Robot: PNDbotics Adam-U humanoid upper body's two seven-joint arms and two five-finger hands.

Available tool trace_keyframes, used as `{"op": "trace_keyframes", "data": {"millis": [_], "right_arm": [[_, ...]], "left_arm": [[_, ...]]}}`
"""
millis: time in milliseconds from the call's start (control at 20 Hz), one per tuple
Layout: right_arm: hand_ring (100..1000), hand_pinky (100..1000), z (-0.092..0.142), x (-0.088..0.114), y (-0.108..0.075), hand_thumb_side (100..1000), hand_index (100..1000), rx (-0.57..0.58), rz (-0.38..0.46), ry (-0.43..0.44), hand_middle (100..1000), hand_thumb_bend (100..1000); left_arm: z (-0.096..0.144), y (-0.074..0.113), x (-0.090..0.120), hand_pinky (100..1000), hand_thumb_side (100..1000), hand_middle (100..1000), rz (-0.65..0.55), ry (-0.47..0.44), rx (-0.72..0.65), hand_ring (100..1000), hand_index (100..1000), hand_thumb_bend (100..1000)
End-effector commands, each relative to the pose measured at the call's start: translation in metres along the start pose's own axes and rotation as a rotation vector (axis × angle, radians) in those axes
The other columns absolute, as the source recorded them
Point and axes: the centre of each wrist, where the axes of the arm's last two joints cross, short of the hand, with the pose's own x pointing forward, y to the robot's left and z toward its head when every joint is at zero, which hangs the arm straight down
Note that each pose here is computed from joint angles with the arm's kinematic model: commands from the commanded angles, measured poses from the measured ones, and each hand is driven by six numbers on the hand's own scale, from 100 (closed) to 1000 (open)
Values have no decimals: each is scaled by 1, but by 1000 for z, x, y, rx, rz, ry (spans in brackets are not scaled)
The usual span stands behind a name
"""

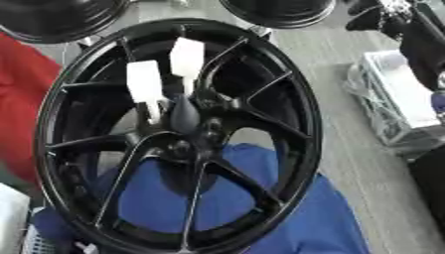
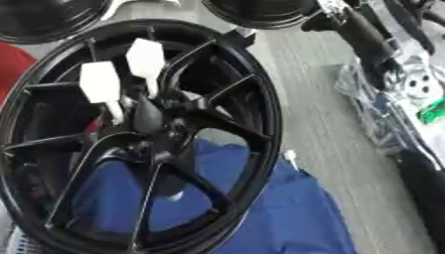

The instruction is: Pull the pin out of the wheel hub.

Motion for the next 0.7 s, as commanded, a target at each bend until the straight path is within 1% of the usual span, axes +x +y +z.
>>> {"op": "trace_keyframes", "data": {"millis": [50,300,500,700], "right_arm": [[623,782,-1,9,-6,731,775,-11,25,-32,595,100],[621,781,-2,9,-5,736,774,-3,26,-30,594,100],[620,781,-2,9,-4,740,773,2,26,-25,593,100],[620,781,-2,8,-3,744,773,6,26,-22,593,100]], "left_arm": [[9,4,10,841,569,735,-77,28,-32,781,849,382],[12,-11,22,861,569,775,-140,59,-138,816,881,423],[13,-22,33,872,587,793,-182,55,-229,832,907,450],[11,-28,35,872,578,797,-218,88,-289,836,908,469]]}}
